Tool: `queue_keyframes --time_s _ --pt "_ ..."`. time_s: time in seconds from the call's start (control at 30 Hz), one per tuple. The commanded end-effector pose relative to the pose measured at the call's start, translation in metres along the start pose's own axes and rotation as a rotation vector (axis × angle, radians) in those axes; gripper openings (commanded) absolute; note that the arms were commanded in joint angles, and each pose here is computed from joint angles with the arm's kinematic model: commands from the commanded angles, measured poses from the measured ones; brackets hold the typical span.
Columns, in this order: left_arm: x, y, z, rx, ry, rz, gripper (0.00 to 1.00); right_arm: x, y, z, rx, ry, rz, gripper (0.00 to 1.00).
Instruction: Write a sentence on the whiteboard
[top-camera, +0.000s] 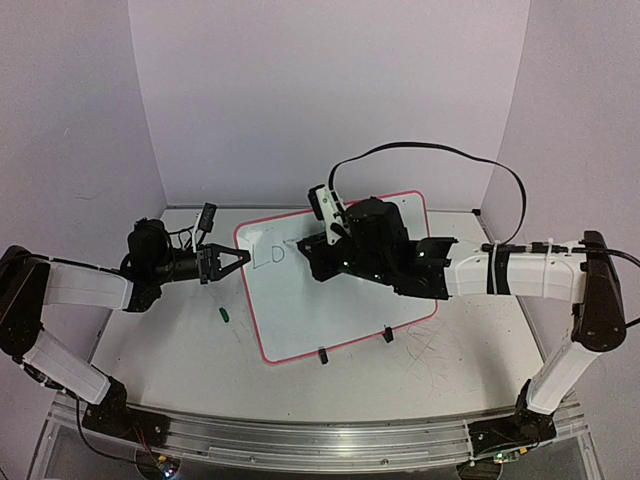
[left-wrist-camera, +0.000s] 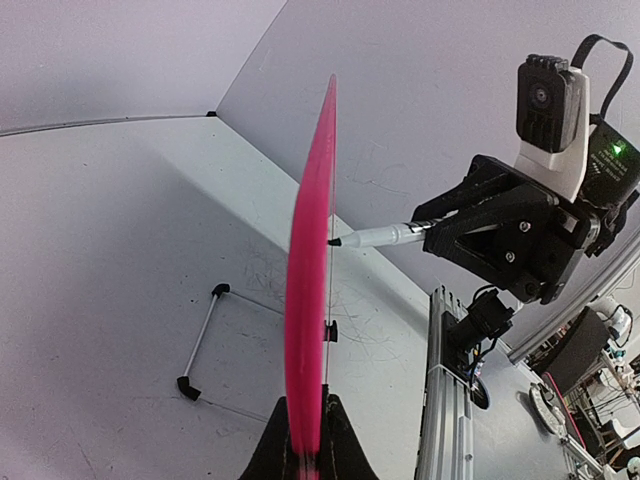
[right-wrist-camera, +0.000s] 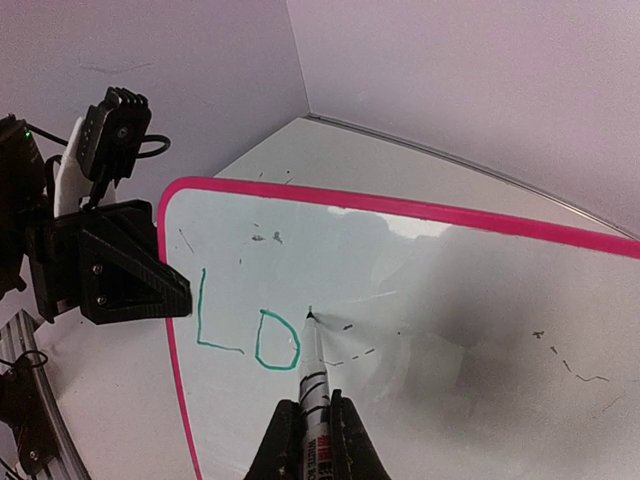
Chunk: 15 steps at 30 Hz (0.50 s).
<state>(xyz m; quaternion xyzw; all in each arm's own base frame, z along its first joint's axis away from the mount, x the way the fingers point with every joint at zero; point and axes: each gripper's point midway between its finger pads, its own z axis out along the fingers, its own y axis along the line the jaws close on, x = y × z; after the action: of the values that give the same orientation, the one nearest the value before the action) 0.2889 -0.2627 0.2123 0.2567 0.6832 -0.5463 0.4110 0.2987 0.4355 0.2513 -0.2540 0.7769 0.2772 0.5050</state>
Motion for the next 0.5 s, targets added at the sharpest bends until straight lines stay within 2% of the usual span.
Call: queue_keyframes --time_s 0.0,0.47 --pt "-0.008 -0.010 0.004 0.026 0.002 0.093 0.00 -0.005 0.001 -0.003 0.020 -0.013 0.011 0.00" --pt "-0.009 -0.011 0.003 0.027 0.003 0.092 0.00 0.013 -0.001 -0.009 0.040 0.024 0.030 0.00"
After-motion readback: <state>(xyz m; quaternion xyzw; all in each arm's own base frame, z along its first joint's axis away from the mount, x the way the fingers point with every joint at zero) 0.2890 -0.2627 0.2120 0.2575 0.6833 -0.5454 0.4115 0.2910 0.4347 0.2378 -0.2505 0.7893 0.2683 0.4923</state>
